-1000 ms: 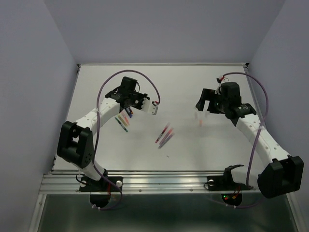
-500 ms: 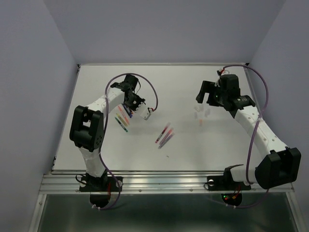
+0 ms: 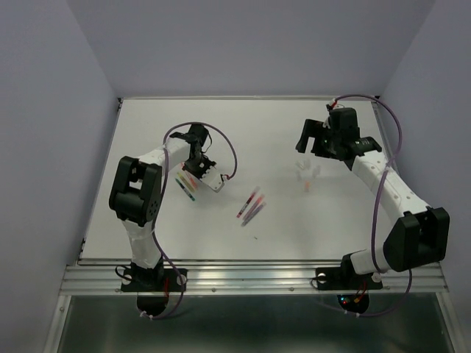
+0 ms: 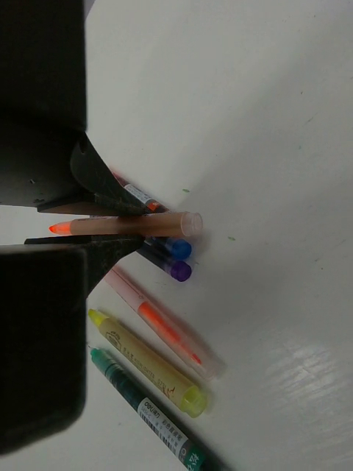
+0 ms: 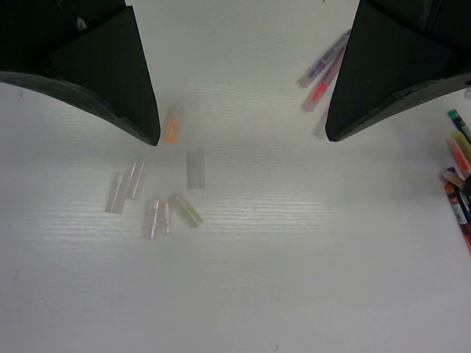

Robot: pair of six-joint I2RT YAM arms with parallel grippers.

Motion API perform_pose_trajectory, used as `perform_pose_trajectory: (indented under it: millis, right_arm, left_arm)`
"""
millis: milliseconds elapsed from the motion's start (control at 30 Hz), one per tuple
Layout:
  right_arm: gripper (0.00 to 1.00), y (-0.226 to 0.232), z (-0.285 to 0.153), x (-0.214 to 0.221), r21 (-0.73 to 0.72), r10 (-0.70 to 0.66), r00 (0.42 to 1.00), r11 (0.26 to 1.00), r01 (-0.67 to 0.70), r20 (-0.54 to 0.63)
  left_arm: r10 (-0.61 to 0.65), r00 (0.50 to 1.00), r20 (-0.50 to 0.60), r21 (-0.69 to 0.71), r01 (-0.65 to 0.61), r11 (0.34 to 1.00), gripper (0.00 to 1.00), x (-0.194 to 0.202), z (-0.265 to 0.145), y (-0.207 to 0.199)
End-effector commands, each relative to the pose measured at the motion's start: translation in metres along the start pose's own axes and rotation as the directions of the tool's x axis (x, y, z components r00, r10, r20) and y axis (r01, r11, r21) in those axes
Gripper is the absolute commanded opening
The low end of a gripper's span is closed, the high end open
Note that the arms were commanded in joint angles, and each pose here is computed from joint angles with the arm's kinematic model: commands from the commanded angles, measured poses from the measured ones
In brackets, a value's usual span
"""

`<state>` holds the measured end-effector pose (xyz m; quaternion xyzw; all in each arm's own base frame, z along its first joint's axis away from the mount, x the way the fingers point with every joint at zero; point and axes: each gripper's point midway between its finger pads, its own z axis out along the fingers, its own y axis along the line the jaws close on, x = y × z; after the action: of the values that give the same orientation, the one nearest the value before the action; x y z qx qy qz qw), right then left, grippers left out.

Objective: Open the pen caps

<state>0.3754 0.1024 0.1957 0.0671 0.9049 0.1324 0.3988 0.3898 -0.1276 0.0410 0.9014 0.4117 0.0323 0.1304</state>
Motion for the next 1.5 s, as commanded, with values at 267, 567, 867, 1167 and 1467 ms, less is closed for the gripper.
perform_pose_trajectory:
  millis: [267, 567, 867, 1167, 1467]
  right_arm:
    - [1.00, 0.004, 0.009, -0.020, 0.000, 0.004, 0.999, 1.000, -0.004, 0.036]
    - [1.00, 0.002, 0.013, -0.016, 0.000, 0.010, 0.999, 1.000, -0.010, 0.038]
    - [1.00, 0.006, 0.011, -0.017, -0.024, 0.022, 0.999, 0.999, -0.021, 0.048]
    - [1.00, 0.009, 0.006, -0.018, -0.040, 0.025, 0.998, 0.999, -0.022, 0.064]
    - [1.00, 0.011, 0.005, -0.015, -0.061, 0.027, 0.997, 0.998, -0.023, 0.070]
  left_arm:
    - [0.485, 0.874, -0.024, 0.024, -0.484, 0.875, 0.08, -0.001, 0.001, 0.019]
    - [0.470, 0.882, -0.044, 0.040, -0.469, 0.882, 0.32, -0.003, -0.001, 0.017]
    - [0.456, 0.888, -0.052, 0.026, -0.455, 0.890, 0.40, -0.005, -0.004, 0.016]
    - [0.391, 0.920, -0.024, -0.046, -0.391, 0.919, 0.44, -0.015, -0.022, 0.030]
    - [0.339, 0.941, 0.009, -0.113, -0.336, 0.935, 0.61, -0.024, -0.041, 0.045]
